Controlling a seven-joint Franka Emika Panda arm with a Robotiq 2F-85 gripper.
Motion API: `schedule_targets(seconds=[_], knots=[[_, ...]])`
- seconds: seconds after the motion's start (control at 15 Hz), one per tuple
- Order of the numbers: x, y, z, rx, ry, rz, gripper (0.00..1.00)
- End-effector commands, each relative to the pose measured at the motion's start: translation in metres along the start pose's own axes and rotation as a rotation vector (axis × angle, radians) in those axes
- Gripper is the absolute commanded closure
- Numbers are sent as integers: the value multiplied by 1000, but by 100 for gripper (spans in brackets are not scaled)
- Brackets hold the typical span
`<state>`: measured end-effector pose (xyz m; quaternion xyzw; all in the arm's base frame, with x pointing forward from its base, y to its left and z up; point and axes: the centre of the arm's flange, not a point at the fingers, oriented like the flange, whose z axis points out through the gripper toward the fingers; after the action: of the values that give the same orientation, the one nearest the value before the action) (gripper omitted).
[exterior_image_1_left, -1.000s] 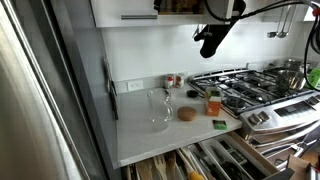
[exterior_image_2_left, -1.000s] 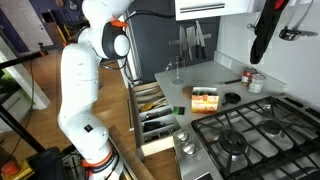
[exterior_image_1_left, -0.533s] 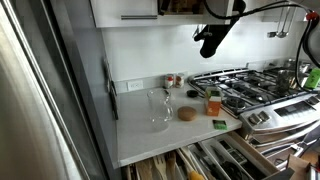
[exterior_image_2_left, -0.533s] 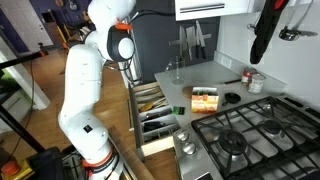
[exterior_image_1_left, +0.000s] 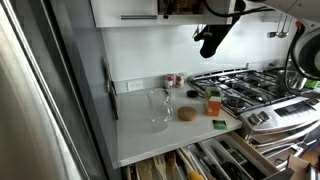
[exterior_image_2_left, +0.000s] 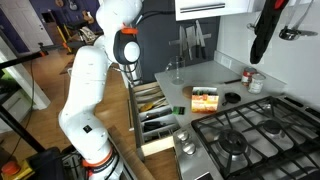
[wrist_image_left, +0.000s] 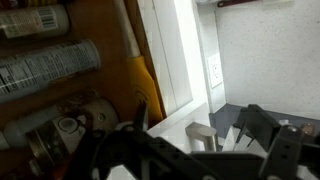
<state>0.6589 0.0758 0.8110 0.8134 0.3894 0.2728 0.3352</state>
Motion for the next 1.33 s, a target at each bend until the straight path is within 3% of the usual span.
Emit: schedule_targets(seconds=[0.0, 0.33, 0.67, 1.27], knots=[[0, 0, 1, -2, -1, -2, 0], [-2, 11, 5, 0, 7, -15, 0], [-29, 41, 19, 61, -15, -114, 0], [-41, 51, 43, 145, 8, -250, 0]])
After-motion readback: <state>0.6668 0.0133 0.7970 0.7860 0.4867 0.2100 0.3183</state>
